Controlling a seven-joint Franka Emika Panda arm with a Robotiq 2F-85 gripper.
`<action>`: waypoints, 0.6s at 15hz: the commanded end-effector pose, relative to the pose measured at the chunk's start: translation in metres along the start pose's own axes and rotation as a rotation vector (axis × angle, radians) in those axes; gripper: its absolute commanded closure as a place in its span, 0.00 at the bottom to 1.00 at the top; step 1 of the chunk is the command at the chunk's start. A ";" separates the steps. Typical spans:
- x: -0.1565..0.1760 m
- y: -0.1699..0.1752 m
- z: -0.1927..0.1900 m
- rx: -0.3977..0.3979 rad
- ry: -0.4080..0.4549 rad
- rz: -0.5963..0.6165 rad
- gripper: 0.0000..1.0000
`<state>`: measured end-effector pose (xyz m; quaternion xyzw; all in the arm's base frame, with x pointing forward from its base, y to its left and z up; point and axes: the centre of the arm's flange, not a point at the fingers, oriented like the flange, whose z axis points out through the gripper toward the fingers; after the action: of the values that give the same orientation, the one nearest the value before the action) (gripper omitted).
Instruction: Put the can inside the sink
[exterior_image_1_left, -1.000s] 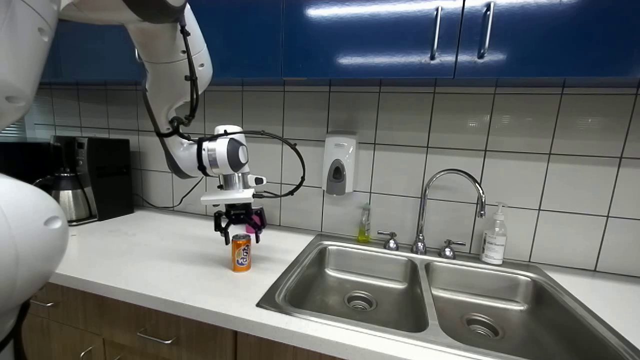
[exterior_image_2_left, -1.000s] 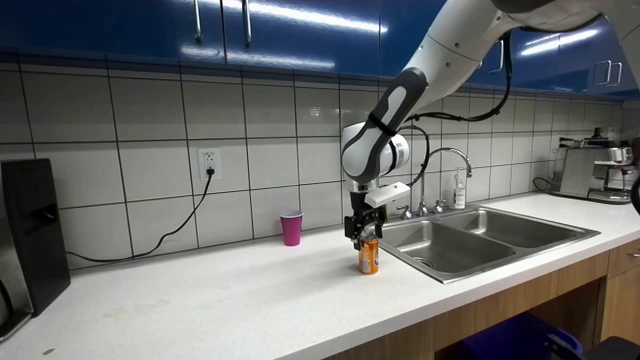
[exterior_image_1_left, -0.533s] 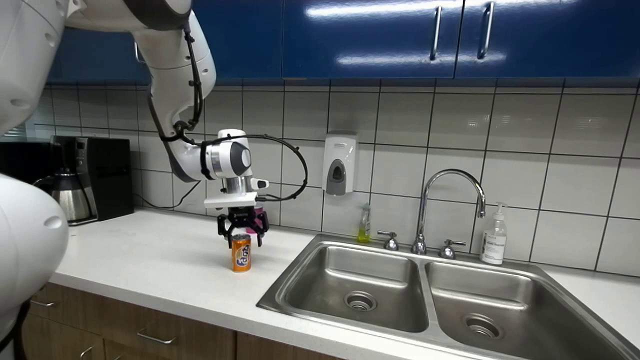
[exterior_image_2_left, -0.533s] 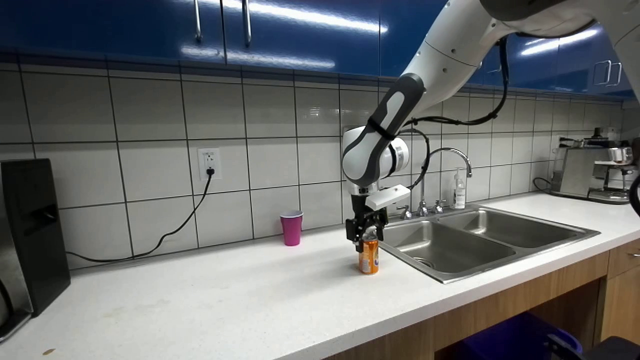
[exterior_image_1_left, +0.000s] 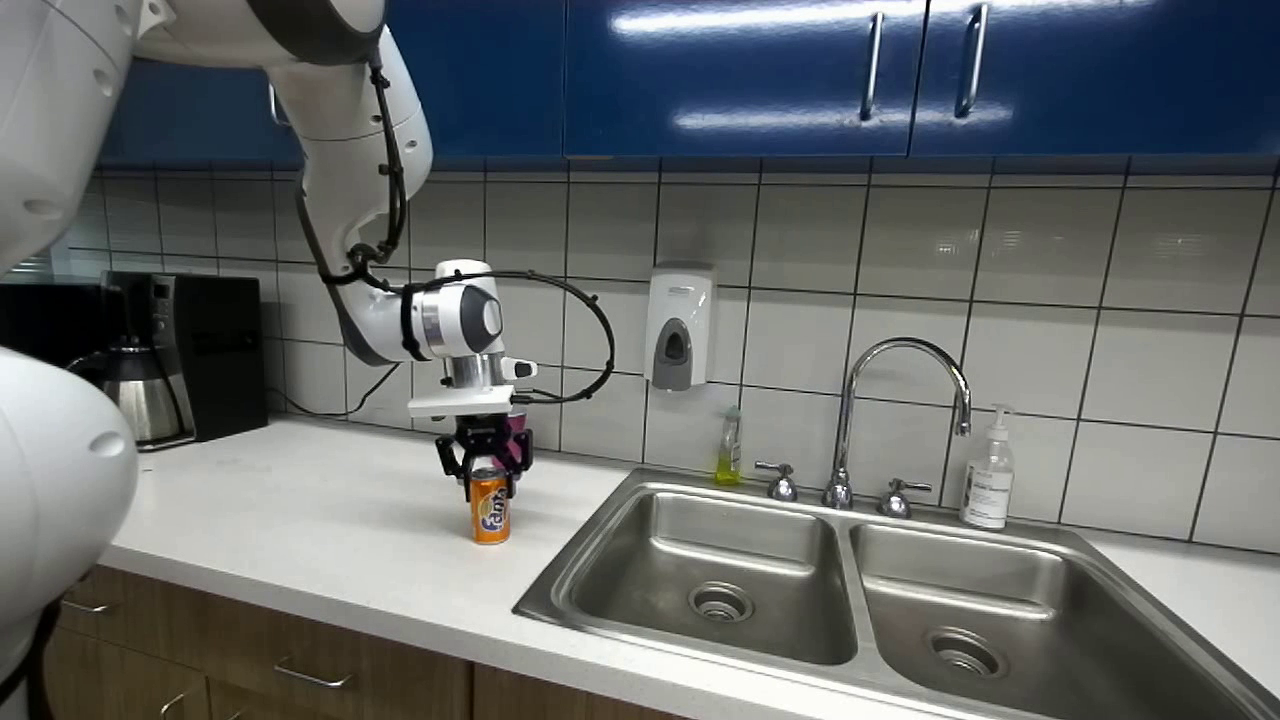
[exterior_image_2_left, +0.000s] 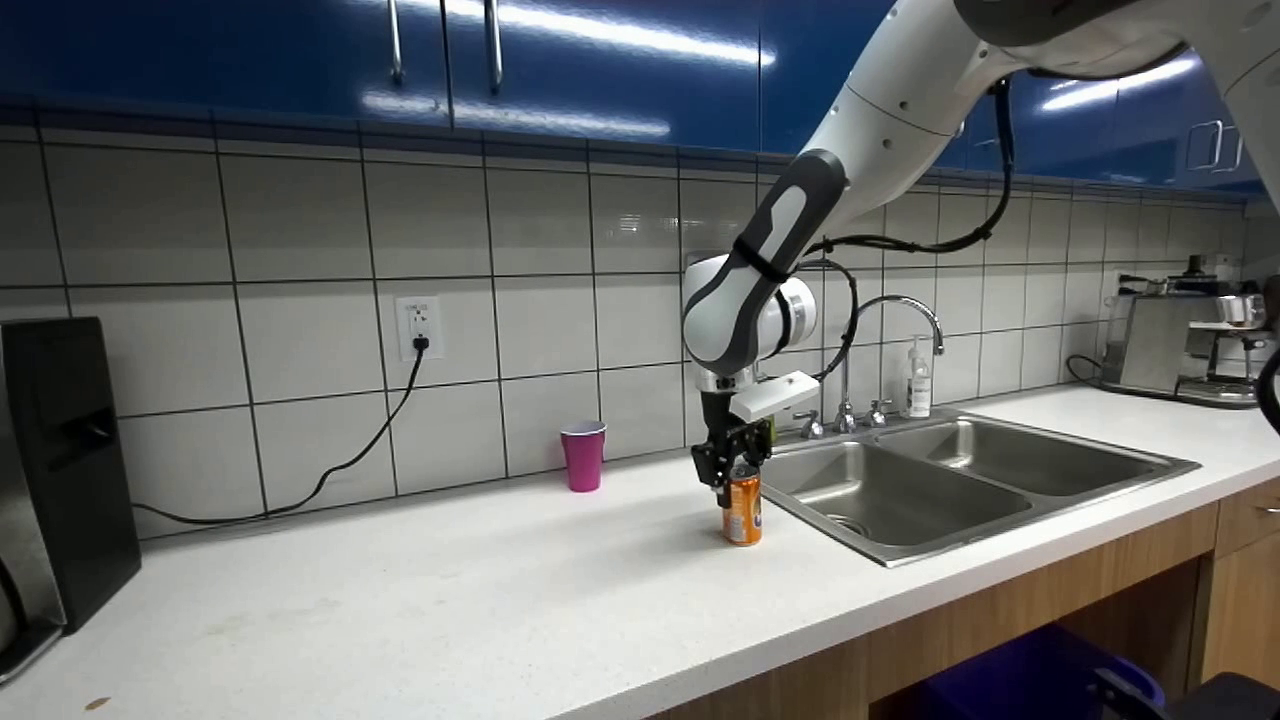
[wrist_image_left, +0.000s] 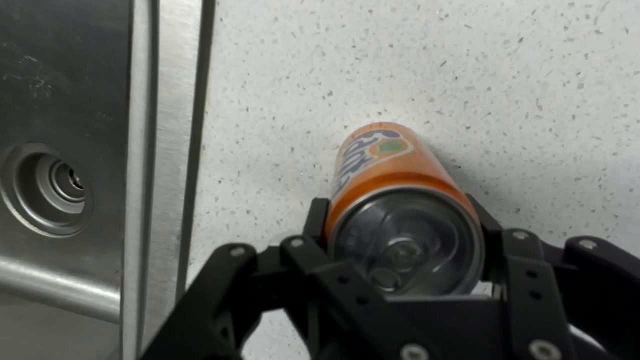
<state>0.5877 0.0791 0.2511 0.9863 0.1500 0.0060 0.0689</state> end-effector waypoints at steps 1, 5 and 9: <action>0.004 0.000 0.000 -0.018 -0.001 0.022 0.61; 0.004 0.000 -0.015 -0.017 0.003 0.039 0.61; 0.002 0.002 -0.035 -0.025 0.021 0.059 0.61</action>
<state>0.5900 0.0798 0.2580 0.9883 0.1353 0.0128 0.0691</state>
